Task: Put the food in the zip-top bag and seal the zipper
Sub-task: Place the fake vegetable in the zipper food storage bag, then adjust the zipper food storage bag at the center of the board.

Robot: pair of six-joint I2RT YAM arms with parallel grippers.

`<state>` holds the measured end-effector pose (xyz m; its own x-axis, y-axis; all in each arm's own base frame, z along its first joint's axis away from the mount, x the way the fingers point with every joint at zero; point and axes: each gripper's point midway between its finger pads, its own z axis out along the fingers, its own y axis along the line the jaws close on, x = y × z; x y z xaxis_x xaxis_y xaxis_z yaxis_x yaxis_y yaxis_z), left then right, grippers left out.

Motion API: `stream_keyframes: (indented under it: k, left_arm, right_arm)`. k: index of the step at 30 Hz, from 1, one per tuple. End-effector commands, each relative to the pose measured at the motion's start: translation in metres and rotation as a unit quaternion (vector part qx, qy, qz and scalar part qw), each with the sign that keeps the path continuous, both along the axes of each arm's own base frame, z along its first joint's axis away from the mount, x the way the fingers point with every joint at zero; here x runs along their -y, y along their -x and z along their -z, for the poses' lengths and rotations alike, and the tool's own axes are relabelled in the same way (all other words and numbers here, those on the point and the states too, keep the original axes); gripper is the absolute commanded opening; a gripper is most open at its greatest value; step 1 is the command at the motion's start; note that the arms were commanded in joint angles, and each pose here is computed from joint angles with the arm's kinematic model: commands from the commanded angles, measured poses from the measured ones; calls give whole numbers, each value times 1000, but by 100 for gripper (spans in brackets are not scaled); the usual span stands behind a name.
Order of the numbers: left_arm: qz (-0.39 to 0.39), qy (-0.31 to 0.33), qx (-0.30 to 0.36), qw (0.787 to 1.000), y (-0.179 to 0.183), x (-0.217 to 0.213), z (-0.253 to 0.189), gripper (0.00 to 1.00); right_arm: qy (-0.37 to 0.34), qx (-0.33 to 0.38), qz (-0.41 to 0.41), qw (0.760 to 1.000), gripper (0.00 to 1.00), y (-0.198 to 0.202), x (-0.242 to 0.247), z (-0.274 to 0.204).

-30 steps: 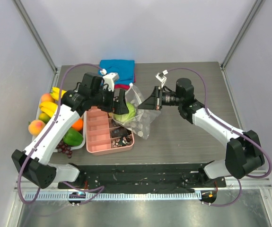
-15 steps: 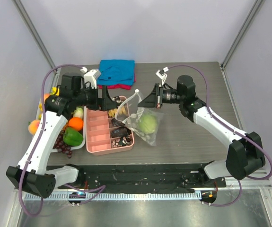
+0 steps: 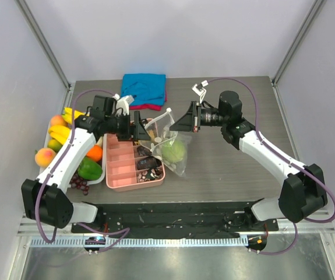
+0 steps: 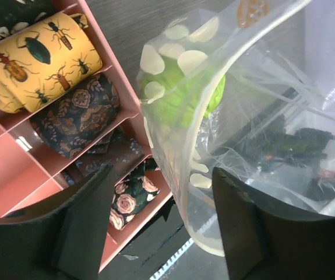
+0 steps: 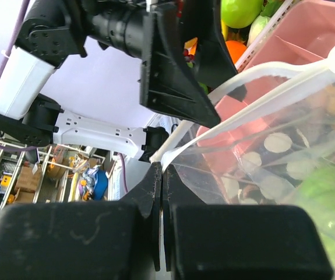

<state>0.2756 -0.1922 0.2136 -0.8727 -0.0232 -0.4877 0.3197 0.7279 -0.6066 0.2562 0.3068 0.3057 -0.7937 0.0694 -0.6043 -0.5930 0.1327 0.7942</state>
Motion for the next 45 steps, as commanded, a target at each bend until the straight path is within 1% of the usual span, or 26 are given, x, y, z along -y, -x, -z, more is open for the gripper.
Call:
stream_keyframes:
  k: [1, 2, 3, 4, 5, 6, 7, 8, 11, 13, 14, 18, 19, 21, 22, 24, 26, 27, 28, 30, 31, 33, 34, 36, 38, 45]
  left_arm:
    - [12, 51, 5, 999, -10, 18, -11, 62]
    - [16, 57, 8, 998, -10, 20, -16, 38]
    - [28, 61, 30, 997, -12, 22, -30, 26]
    - [37, 61, 40, 997, -9, 22, -38, 18]
    - [36, 56, 52, 996, -8, 19, -45, 7]
    - [32, 52, 82, 995, -5, 15, -60, 4]
    - [33, 39, 108, 993, -7, 11, -67, 1]
    - [34, 25, 103, 994, 1, 7, -66, 0]
    - [57, -8, 77, 995, 20, 0, -48, 0]
    - [69, -19, 63, 995, 27, 0, -35, 6]
    - [73, -22, 51, 996, 31, 0, -26, 15]
    - [83, -32, 69, 994, 31, 0, -28, 37]
    - [89, -37, 77, 992, 33, -2, -32, 58]
    - [118, -68, 125, 983, 41, -15, -53, 80]
    - [133, -80, 145, 977, 46, -21, -62, 98]
    - [193, -132, 208, 950, 54, -42, -72, 100]
    - [224, -221, 217, 924, 68, -75, -80, 100]
    - [271, -266, 241, 893, 69, -90, -79, 100]
    - [301, -301, 201, 882, 92, -110, -72, 100]
    - [338, -347, 178, 857, 105, -132, -62, 100]
    - [359, -386, 155, 836, 111, -151, -49, 100]
    - [383, -421, 168, 805, 121, -167, -43, 100]
    - [420, -452, 145, 774, 125, -184, -26, 100]
    - [440, -480, 119, 750, 129, -199, -14, 100]
    - [462, -487, 99, 735, 133, -206, -4, 100]
    - [501, -476, 49, 721, 136, -210, 20, 100]
  right_arm:
    - [-24, 60, -13, 998, 1, 10, 3, -35]
    - [-18, 65, -12, 998, 1, 10, 3, -32]
    - [-11, 78, -8, 997, 1, 9, 5, -33]
    - [26, 43, -1, 999, 1, 11, 9, -16]
    - [69, 78, 31, 994, 1, -1, 15, 0]
    - [101, 90, 55, 989, 1, -7, 22, 3]
    - [162, 51, 69, 983, 1, -4, 35, 30]
    - [227, 79, 126, 963, 1, -24, 53, 49]
    - [293, 78, 162, 939, 1, -29, 79, 71]
    - [297, 85, 157, 938, 1, -26, 80, 74]
    - [294, 83, 152, 940, 1, -25, 79, 75]
    - [284, 101, 143, 943, 1, -28, 75, 72]
    - [285, 106, 137, 943, 1, -27, 74, 73]
    - [283, 108, 132, 944, 1, -28, 72, 72]
    - [283, 109, 129, 944, 1, -28, 71, 72]
    - [278, 112, 126, 946, 1, -28, 70, 68]
    - [273, 114, 122, 947, 1, -28, 67, 65]
    - [270, 117, 122, 948, 1, -28, 67, 62]
    - [269, 118, 123, 948, 1, -29, 67, 61]
    - [271, 116, 121, 948, 1, -29, 67, 62]
    - [271, 118, 120, 948, 1, -29, 66, 62]
    - [270, 116, 117, 949, 1, -28, 65, 63]
    - [270, 114, 115, 949, 1, -28, 65, 64]
    - [268, 112, 115, 950, 1, -28, 64, 64]
    - [267, 112, 116, 950, 1, -29, 64, 64]
    - [274, 110, 113, 949, 1, -27, 66, 68]
